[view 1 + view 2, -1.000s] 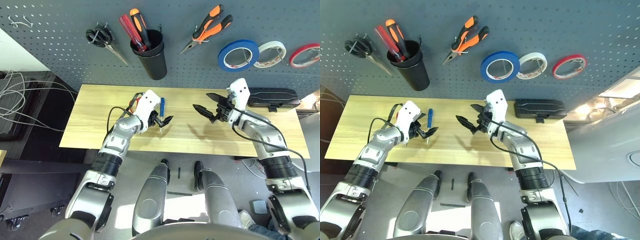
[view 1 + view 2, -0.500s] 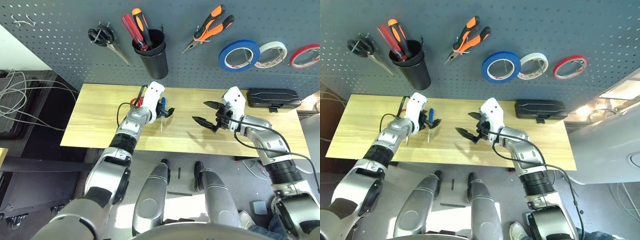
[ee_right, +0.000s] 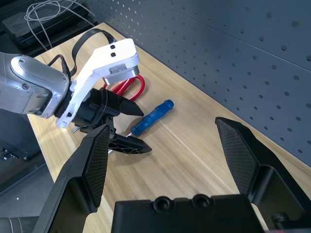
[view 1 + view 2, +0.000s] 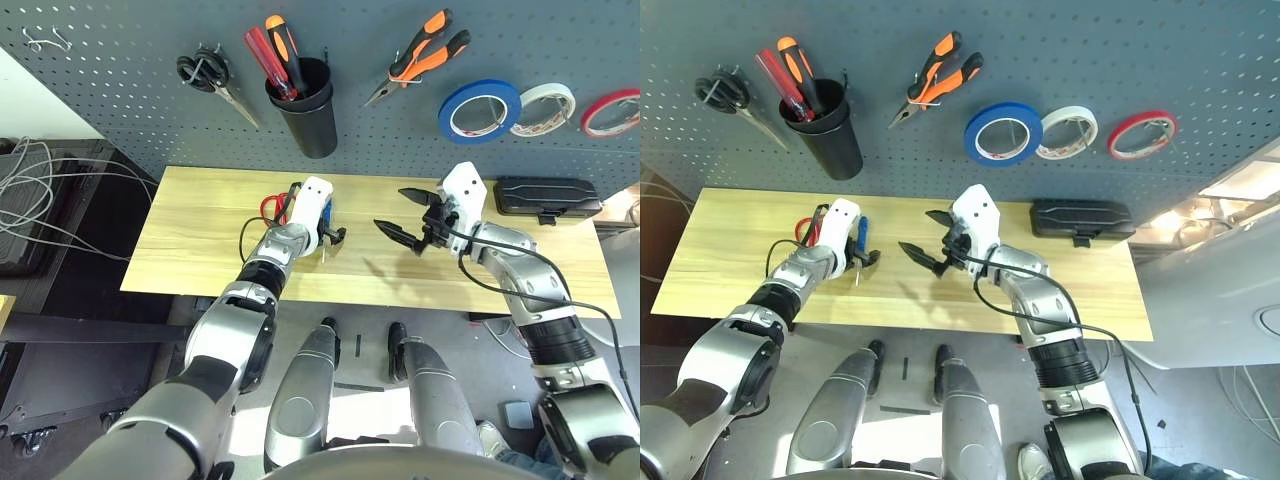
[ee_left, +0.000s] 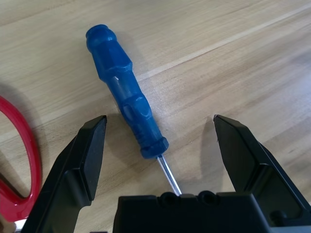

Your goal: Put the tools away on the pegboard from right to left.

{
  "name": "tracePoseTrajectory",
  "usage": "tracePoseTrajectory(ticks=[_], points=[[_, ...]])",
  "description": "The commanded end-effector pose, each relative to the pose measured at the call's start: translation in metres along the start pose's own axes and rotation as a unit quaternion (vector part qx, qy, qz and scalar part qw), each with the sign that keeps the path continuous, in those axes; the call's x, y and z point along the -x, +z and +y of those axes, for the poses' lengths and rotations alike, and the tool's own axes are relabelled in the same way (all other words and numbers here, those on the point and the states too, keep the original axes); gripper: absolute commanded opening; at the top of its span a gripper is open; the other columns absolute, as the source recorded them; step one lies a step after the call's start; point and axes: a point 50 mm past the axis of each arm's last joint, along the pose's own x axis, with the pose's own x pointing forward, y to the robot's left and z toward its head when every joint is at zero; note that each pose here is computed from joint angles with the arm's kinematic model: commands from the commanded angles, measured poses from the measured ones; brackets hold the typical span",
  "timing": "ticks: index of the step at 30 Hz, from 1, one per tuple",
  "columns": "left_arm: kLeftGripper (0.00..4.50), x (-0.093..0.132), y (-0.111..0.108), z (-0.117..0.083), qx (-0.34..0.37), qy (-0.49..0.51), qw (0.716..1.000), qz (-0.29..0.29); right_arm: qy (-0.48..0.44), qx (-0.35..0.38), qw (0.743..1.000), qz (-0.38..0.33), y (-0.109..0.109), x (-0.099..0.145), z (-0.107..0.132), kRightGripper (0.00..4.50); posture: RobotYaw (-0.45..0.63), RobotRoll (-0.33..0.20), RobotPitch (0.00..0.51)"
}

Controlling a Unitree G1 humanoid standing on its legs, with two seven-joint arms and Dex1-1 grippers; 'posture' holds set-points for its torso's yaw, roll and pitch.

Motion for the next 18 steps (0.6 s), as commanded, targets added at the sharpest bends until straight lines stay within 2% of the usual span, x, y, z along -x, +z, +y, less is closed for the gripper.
tracePoseTrajectory(ticks=[1, 3, 6, 16, 17, 18], points=[[4.50, -0.0018, -0.0105, -0.0025, 0.015, 0.009, 1.000, 0.016, -0.002, -0.007, 1.000, 0.000, -0.0012, 0.0010, 0.0015, 4.48, 0.08, 0.000, 0.365], [4.50, -0.0024, -0.0103, -0.0031, 0.020, 0.013, 1.000, 0.017, -0.002, -0.007, 1.000, 0.000, -0.0008, 0.0008, 0.0017, 4.48, 0.07, 0.000, 0.366], [3.91, -0.0028, -0.0116, -0.0034, 0.027, 0.021, 0.999, 0.020, -0.002, -0.006, 1.000, 0.000, -0.0003, 0.0012, 0.0015, 4.50, 0.07, 0.000, 0.368], [0.84, -0.0032, -0.0073, -0.0039, 0.015, 0.024, 1.000, 0.002, -0.009, -0.004, 1.000, 0.001, 0.0002, 0.0029, -0.0026, 4.50, 0.07, 0.000, 0.366], [0.57, -0.0032, -0.0050, -0.0045, 0.008, 0.021, 1.000, -0.005, -0.010, -0.003, 1.000, 0.000, 0.0013, 0.0027, -0.0036, 4.50, 0.07, 0.000, 0.366], [0.56, -0.0033, -0.0037, -0.0050, 0.003, 0.019, 1.000, -0.011, -0.010, -0.003, 1.000, 0.000, 0.0018, 0.0028, -0.0042, 4.50, 0.08, 0.000, 0.361]])
